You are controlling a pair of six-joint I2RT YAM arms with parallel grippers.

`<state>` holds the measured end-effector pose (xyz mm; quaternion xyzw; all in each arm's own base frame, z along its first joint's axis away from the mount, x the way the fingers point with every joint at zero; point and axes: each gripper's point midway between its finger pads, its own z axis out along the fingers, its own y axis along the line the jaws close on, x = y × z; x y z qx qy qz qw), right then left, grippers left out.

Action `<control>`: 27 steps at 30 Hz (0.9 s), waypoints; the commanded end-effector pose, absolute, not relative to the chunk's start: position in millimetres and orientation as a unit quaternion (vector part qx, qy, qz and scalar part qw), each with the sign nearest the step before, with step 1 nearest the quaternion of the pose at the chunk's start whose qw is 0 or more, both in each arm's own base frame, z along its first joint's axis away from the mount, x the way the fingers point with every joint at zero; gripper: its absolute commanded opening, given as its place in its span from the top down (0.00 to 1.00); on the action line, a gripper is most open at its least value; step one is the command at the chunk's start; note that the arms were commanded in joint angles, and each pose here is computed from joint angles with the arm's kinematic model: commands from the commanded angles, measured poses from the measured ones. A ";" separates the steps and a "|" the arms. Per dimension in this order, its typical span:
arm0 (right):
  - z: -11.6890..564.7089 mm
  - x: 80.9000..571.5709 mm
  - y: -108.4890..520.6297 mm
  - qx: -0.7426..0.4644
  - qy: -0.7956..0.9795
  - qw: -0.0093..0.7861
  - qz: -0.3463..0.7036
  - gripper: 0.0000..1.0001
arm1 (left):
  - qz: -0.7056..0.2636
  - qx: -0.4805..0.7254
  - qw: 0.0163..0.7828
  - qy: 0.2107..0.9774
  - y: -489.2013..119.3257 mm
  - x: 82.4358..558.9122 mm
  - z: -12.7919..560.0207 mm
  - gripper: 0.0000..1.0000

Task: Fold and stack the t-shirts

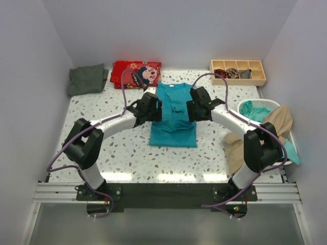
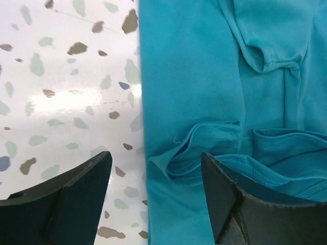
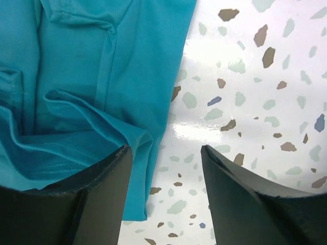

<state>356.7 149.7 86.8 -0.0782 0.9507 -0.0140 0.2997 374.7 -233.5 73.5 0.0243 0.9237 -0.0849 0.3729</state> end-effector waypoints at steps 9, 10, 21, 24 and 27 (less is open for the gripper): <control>103.3 318.6 229.6 -0.124 0.942 0.254 0.183 0.43 | -0.276 0.127 0.355 0.884 -278.9 326.0 123.1 0.27; 98.6 313.5 231.4 -0.127 0.943 0.246 0.184 0.43 | -0.292 0.134 0.339 0.884 -283.7 319.0 118.6 0.27; 83.2 281.0 236.0 -0.131 0.953 0.207 0.178 0.42 | -0.305 0.157 0.265 0.901 -290.7 299.7 82.3 0.29; 72.6 284.0 233.1 -0.130 0.957 0.201 0.162 0.42 | -0.298 0.154 0.262 0.905 -293.7 307.4 72.9 0.30; 69.4 293.3 233.9 -0.130 0.957 0.210 0.154 0.42 | -0.287 0.147 0.264 0.909 -296.1 318.1 63.9 0.30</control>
